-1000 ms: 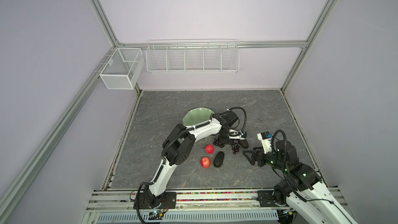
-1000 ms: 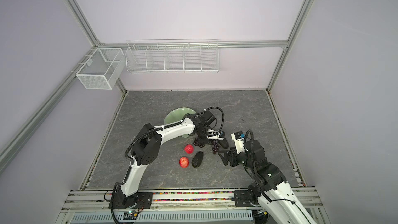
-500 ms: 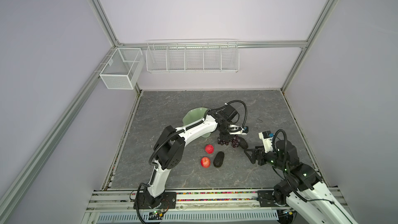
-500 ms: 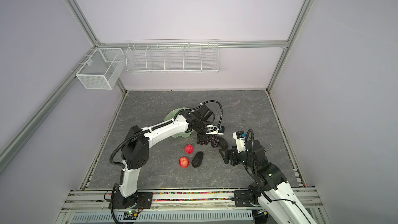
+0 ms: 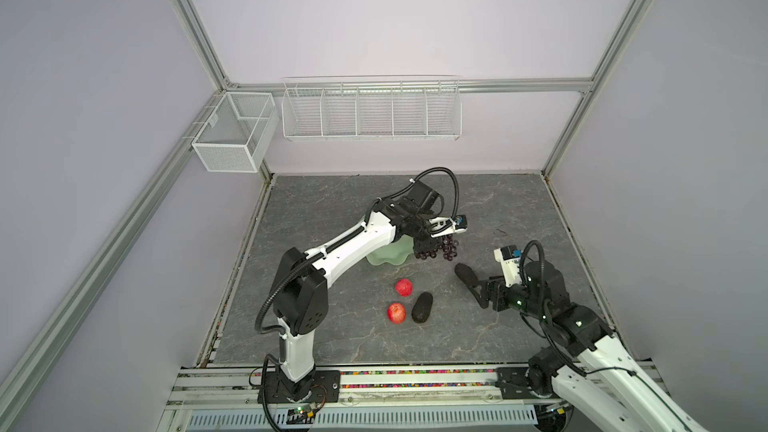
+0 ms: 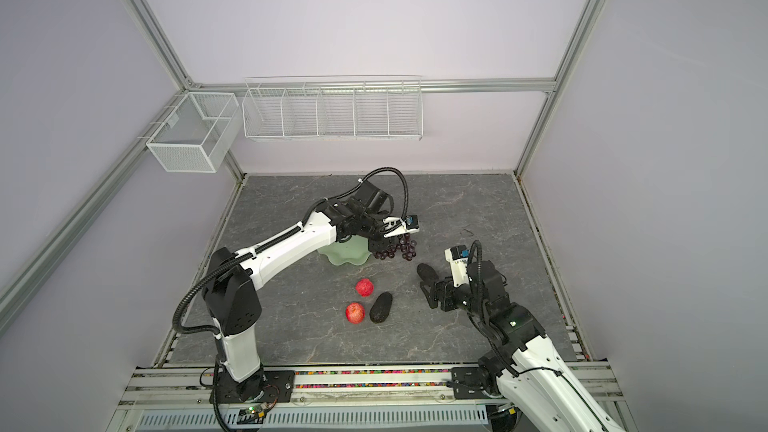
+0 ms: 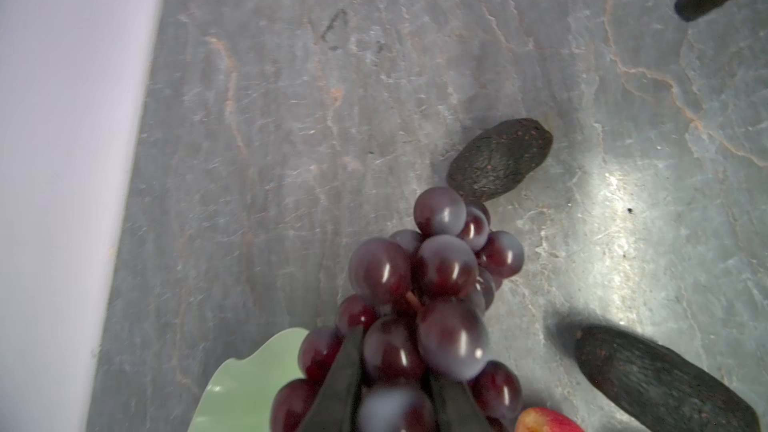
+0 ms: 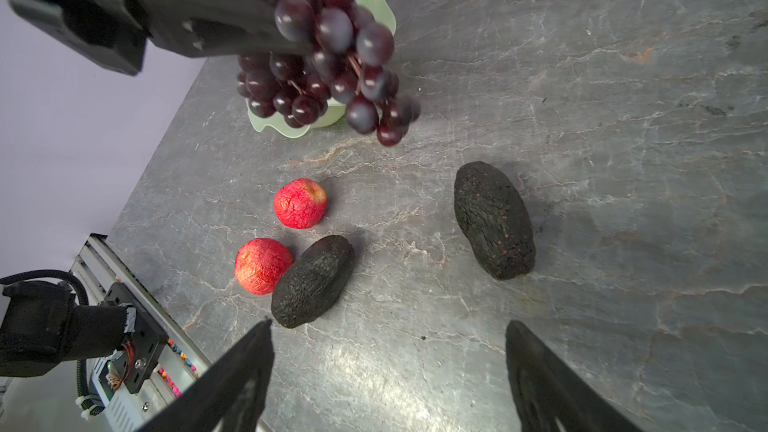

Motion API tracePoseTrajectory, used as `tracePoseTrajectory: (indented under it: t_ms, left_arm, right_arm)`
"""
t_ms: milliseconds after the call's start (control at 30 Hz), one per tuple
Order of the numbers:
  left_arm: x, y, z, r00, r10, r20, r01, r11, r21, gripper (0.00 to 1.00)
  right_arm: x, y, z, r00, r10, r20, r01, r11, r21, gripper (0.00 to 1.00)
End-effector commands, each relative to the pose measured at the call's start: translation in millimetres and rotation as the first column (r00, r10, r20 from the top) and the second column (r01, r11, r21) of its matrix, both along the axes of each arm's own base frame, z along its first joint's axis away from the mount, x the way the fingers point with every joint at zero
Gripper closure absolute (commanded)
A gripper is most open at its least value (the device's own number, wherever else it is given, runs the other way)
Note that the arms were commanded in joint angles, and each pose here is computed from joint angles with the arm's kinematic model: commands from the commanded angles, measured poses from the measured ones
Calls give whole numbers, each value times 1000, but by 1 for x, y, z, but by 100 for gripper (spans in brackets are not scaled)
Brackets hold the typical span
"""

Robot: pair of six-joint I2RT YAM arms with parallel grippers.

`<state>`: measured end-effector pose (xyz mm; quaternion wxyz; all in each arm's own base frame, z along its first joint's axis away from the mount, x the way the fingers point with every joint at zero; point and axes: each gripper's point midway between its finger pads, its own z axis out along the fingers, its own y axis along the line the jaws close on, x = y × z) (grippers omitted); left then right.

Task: Place and organize the fake fruits in the fruit bowl
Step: 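Lift the grapes with the left gripper and release them into the green bowl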

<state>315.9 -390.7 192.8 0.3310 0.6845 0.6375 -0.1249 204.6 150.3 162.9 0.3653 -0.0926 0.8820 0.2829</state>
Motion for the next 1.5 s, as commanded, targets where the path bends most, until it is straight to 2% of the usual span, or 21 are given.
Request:
tracePoseTrajectory:
  t_ms: [0, 200, 367, 567, 767, 933, 1067, 1233, 1367, 1467]
  left_arm:
    - [24, 18, 21, 992, 120, 22, -118, 989, -92, 78]
    - [58, 72, 28, 939, 321, 128, -303, 943, -140, 78]
    - [96, 121, 25, 837, 532, 132, -504, 841, -194, 79]
    - [116, 138, -12, 783, 608, 133, -593, 794, -133, 77]
    - [127, 134, -38, 772, 631, 72, -622, 774, -117, 77]
    - [134, 138, -69, 746, 663, 61, -661, 748, -51, 75]
    - [136, 137, -86, 736, 676, 33, -675, 737, -39, 71]
    - [140, 137, -91, 725, 687, 40, -686, 727, -45, 60]
    - [139, 135, -84, 732, 680, 39, -677, 732, -78, 47]
    - [139, 134, -76, 733, 679, 39, -673, 733, -104, 42]
  right_arm:
    - [12, 17, 32, 995, 59, 85, -62, 997, 42, 12]
    - [20, 38, 54, 984, 138, 109, -148, 985, 91, 12]
    - [28, 54, 68, 975, 181, 130, -196, 974, 115, 12]
    - [35, 76, 70, 965, 230, 123, -244, 963, 111, 12]
    - [33, 85, 62, 963, 247, 112, -256, 964, 74, 12]
    - [32, 85, 58, 964, 246, 106, -253, 965, 63, 12]
    - [32, 85, 56, 963, 249, 102, -255, 965, 52, 12]
    - [30, 83, 54, 965, 245, 96, -250, 967, 45, 12]
    - [29, 80, 48, 968, 234, 86, -238, 971, 35, 12]
    - [30, 79, 44, 972, 224, 75, -227, 973, 29, 12]
